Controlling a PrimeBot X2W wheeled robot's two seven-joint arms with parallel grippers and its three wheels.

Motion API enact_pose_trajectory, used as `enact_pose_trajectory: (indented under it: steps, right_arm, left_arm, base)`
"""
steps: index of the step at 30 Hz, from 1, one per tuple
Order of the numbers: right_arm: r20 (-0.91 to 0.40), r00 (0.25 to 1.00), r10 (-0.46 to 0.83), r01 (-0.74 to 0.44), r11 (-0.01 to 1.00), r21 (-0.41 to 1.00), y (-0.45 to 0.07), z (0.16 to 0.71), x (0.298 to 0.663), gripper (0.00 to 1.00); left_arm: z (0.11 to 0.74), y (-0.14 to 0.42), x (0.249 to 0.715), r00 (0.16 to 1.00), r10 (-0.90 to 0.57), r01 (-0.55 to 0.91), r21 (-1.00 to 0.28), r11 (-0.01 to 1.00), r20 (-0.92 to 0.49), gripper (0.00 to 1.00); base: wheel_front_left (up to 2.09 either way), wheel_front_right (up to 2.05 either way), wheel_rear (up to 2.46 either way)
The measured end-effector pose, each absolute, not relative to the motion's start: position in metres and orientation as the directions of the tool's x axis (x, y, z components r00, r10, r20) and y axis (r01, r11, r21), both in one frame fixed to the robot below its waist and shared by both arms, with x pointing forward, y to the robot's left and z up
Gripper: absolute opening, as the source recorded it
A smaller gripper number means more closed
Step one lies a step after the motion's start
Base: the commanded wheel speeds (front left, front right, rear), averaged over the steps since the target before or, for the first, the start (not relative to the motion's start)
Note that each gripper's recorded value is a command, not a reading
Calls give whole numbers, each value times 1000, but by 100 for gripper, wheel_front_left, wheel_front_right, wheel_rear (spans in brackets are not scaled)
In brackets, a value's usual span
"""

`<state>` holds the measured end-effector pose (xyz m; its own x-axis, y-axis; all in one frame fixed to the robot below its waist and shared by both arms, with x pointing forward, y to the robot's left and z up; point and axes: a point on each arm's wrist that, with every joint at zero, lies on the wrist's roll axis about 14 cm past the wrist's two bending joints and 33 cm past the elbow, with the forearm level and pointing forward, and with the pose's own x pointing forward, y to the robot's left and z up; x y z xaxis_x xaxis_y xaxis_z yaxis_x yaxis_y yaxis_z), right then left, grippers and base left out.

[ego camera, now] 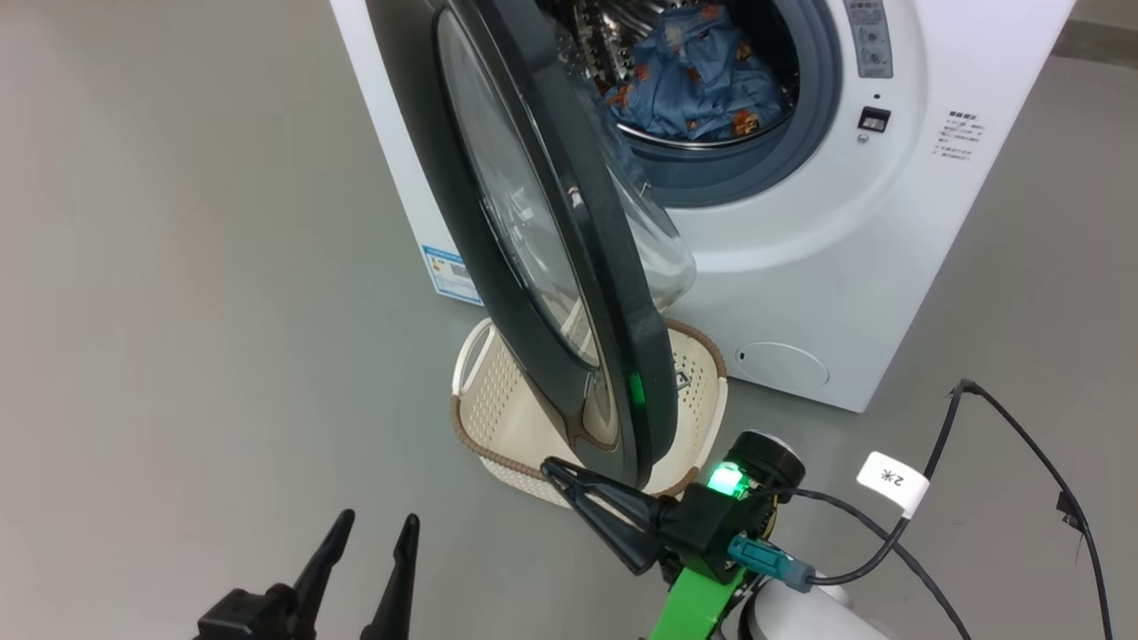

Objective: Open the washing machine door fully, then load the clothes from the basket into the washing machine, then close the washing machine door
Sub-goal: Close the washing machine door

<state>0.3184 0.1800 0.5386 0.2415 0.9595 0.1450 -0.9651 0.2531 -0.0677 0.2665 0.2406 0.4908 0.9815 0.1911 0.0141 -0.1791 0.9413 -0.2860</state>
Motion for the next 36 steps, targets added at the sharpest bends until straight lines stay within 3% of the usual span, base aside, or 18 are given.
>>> enact_pose_trajectory:
  steps: [25,36]
  right_arm:
    - [96,370,924,-925,376,-60,167,514,375,0]
    - [97,458,884,-881,465,-85,145,508,423,0]
  left_arm:
    - [488,240,284,981,196,-189,-288,939,-5,100]
    - [481,232,302,984,175,-177,-293,940,-33,100]
  base:
    - [0,0,0]
    - [0,0,0]
